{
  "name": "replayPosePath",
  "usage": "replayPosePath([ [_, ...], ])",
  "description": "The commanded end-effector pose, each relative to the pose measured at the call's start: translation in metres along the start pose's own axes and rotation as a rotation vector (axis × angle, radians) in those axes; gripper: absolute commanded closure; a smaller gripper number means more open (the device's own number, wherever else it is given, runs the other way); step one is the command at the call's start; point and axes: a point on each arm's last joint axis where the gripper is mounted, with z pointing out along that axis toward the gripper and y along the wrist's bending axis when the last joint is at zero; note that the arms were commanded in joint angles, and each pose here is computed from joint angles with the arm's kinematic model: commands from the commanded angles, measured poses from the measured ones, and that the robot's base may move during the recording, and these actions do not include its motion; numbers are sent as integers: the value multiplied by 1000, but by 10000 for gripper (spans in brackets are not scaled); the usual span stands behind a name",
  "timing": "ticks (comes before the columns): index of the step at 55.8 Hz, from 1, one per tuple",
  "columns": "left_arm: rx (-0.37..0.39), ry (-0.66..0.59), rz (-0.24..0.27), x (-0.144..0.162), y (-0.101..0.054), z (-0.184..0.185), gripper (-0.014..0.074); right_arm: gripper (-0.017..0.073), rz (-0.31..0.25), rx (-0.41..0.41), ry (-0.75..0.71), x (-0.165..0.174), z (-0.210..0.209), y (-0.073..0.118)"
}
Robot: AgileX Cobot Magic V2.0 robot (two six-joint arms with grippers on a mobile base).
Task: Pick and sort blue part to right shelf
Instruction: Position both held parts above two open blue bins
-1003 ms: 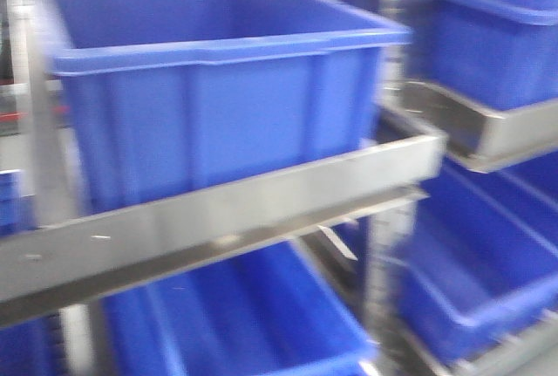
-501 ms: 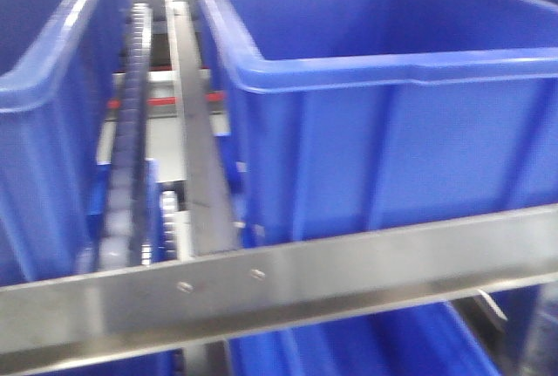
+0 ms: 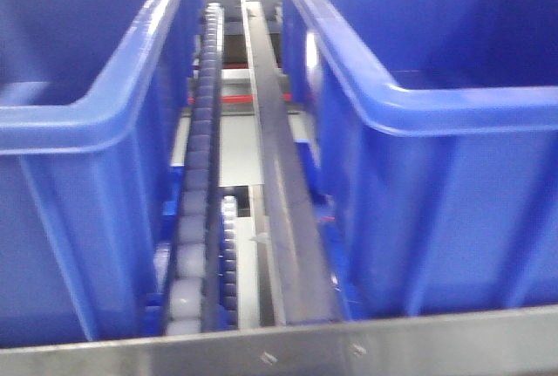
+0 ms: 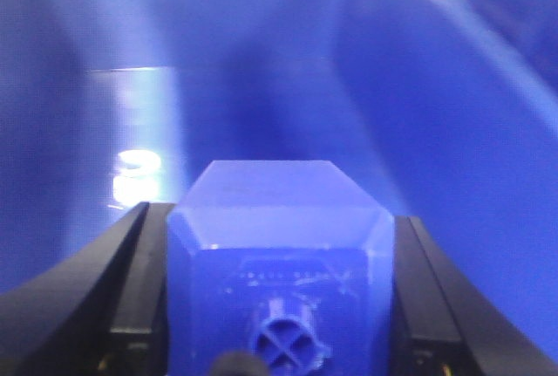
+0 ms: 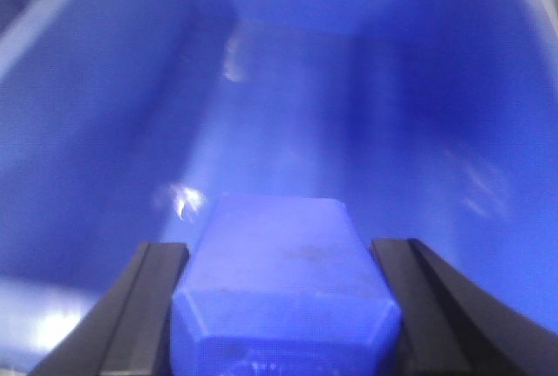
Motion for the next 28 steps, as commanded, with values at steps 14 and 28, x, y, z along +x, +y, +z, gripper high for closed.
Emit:
replayPosePath([
  [14,0,-117,-7,-18,0,-2,299,321,-18,-2,-120,-18,-3,0],
  [28,0,-117,-7,-18,0,-2,299,321,-18,-2,-120,-18,-3,0],
])
